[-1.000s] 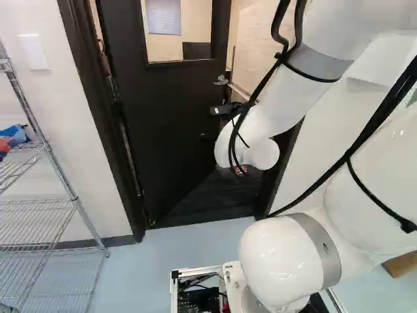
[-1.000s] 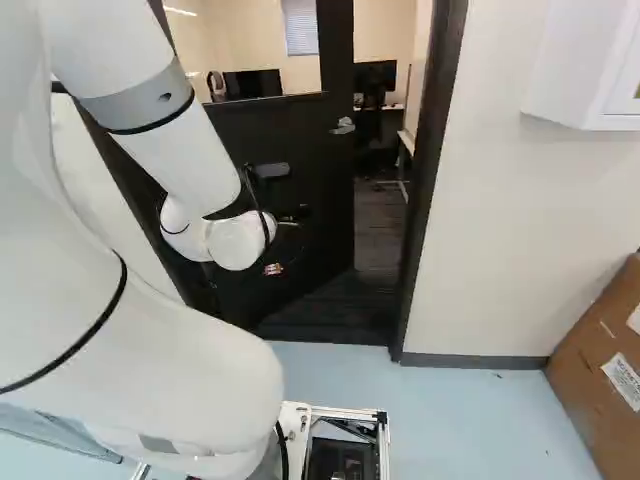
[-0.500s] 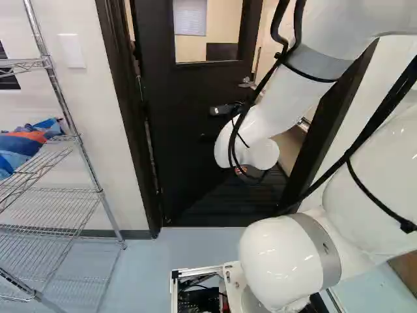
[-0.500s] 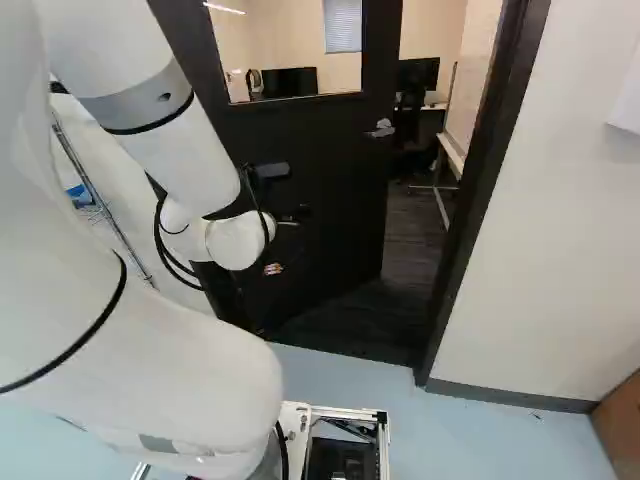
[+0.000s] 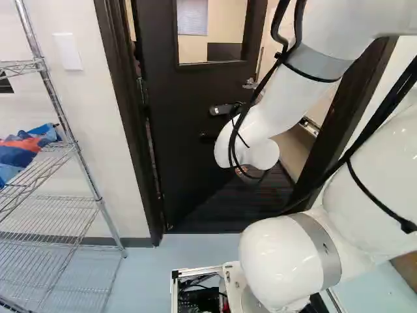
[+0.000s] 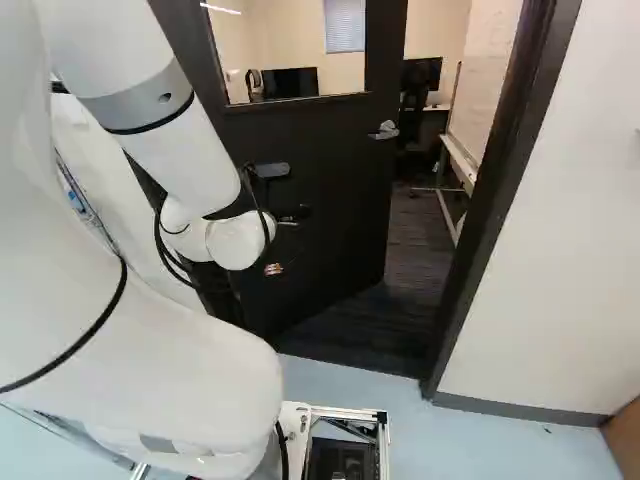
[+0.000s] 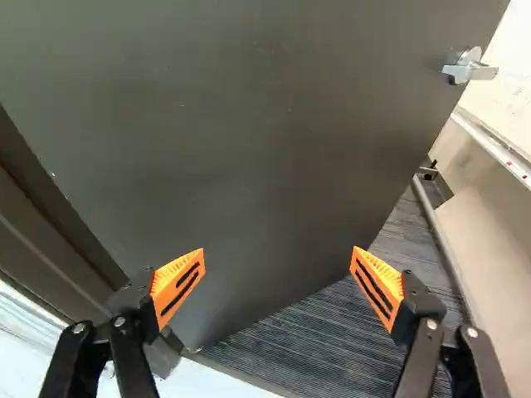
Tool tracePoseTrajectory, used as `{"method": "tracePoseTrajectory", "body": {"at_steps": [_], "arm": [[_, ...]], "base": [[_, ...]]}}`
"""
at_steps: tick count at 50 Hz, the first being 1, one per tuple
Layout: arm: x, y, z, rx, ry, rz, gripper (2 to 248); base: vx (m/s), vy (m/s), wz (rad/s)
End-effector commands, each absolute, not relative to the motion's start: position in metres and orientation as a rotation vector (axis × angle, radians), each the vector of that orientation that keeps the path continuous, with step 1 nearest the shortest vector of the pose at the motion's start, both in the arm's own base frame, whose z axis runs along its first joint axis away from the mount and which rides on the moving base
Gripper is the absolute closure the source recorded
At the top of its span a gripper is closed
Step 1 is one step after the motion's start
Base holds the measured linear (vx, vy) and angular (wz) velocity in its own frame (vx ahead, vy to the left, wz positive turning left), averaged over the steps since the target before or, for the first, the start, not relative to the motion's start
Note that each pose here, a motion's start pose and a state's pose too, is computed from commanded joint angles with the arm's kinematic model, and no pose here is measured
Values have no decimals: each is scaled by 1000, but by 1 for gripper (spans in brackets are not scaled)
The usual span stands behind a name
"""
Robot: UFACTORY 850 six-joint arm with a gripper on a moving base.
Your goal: Open the door and move inside
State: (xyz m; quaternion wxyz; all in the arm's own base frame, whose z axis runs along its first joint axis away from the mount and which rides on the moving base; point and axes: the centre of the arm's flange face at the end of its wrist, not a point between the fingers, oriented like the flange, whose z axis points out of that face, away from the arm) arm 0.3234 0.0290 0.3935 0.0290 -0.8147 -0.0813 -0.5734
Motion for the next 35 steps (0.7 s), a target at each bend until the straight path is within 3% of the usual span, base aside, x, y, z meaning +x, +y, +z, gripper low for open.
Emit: {"method": "tracePoseTrajectory", "body": {"at_steps": [35], "arm": [[323, 29, 393, -2513, -251, -1769, 3]], "base": [[98, 36, -5]]}}
